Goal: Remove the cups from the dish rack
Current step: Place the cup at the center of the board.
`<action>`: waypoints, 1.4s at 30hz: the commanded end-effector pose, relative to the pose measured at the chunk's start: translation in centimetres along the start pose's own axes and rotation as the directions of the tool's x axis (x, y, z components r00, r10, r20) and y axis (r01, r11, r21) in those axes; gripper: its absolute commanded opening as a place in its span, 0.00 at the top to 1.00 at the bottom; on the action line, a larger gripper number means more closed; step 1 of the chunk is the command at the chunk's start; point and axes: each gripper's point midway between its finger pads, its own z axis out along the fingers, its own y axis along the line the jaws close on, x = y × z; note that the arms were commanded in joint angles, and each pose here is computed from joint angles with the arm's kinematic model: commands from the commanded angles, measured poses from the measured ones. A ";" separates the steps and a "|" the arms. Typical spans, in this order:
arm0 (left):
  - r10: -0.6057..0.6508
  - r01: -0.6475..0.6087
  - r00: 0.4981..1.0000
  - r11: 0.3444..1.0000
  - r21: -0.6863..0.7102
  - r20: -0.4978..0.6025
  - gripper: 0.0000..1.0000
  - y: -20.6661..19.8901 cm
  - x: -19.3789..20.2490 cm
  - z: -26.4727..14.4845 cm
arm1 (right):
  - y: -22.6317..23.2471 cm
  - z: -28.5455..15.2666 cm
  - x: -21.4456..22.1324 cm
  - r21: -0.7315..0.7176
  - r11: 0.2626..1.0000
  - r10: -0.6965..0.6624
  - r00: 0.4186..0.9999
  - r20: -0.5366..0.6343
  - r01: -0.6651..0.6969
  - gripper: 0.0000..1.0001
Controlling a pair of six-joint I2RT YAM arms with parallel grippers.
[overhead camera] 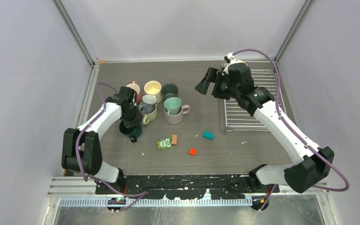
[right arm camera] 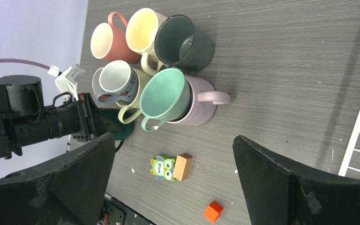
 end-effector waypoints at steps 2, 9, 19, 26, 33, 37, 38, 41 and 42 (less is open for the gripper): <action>0.009 -0.010 0.999 1.000 0.017 0.048 1.00 -0.2 -1.3 0.0 | 0.4 0.2 -0.9 -0.015 1.000 -0.011 1.000 0.028 0.011 0.00; 0.017 -0.018 0.999 1.000 0.016 0.040 0.95 -0.2 -1.2 0.2 | 0.4 0.7 -0.7 -0.019 1.000 -0.006 1.000 0.015 0.006 0.00; 0.034 -0.037 0.998 0.998 0.044 0.061 0.85 -0.8 -1.6 -1.1 | 0.2 1.3 -0.4 -0.015 1.000 0.007 1.000 0.001 -0.007 0.00; 0.050 -0.053 0.997 0.997 0.052 0.065 0.78 -0.9 -1.5 -1.8 | 0.1 1.7 -0.3 -0.007 1.000 0.014 1.000 -0.007 -0.014 0.00; 0.060 -0.065 0.996 0.995 0.069 0.064 0.73 -1.1 -1.5 -2.3 | -0.1 1.8 -0.1 0.003 1.000 0.023 1.000 -0.013 -0.023 0.00; 0.070 -0.076 0.995 0.995 0.068 0.077 0.70 -1.0 -1.5 -3.1 | -0.2 1.8 0.0 0.009 1.000 0.025 1.000 -0.014 -0.025 0.00; 0.072 -0.077 0.994 0.995 0.067 0.084 0.69 -1.0 -1.5 -3.4 | -0.2 1.8 0.0 0.009 1.000 0.024 1.000 -0.015 -0.024 0.00; 0.078 -0.085 0.991 0.994 0.066 0.108 0.65 -0.9 -1.6 -4.3 | -0.2 1.8 -0.1 0.014 1.000 0.025 1.000 -0.014 -0.025 0.00; 0.080 -0.088 0.990 0.994 0.066 0.112 0.65 -0.9 -1.6 -4.6 | -0.3 1.9 -0.2 0.018 1.000 0.026 1.000 -0.013 -0.026 0.00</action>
